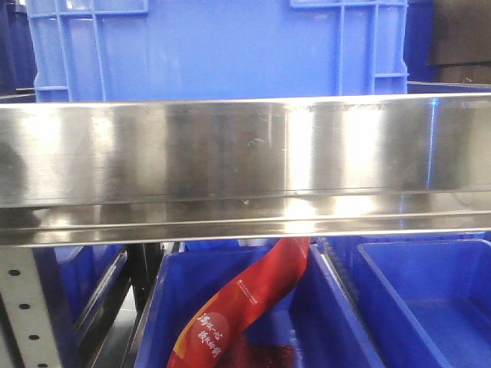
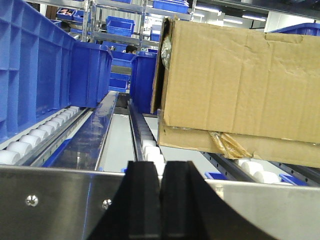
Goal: Grab PVC pipe and place in blue bin
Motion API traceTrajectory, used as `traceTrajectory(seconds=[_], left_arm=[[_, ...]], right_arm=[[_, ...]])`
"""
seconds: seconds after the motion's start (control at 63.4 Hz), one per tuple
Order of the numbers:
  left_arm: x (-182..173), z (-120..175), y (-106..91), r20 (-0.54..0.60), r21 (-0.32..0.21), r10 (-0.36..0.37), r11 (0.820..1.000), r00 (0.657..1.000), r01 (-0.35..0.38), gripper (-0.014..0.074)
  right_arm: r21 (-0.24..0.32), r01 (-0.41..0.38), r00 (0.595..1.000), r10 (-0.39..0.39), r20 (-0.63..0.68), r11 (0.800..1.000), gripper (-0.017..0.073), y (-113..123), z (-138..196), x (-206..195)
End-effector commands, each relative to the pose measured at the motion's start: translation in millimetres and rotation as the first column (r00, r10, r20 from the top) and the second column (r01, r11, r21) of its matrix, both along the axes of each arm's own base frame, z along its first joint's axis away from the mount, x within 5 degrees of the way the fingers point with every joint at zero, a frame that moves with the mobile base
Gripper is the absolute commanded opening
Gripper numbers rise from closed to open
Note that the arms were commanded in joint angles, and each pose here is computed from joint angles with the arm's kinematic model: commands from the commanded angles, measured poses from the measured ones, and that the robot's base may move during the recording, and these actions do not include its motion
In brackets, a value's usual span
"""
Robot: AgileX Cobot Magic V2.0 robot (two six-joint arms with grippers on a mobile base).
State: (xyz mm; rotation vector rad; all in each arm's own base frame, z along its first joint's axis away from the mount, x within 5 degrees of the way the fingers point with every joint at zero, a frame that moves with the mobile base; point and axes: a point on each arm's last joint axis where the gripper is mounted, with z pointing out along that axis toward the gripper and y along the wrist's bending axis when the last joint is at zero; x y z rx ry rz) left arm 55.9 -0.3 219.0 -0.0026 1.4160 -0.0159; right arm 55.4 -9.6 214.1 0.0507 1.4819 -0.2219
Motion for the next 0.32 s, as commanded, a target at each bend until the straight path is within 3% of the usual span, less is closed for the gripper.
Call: traceTrajectory(seconds=[0.0, 0.3], left_arm=[[-0.9, 3.0, 0.1, 0.029, -0.004, 0.001, 1.000, 1.000, 0.000, -0.0111], [-0.9, 3.0, 0.1, 0.029, -0.004, 0.001, 1.000, 1.000, 0.000, -0.0111]], right_arm=[[-0.008, 0.004, 1.000, -0.004, 0.025, 1.000, -0.0162, -0.2, 1.9, -0.4], [-0.008, 0.004, 1.000, -0.004, 0.025, 1.000, -0.0162, -0.2, 1.9, -0.4]])
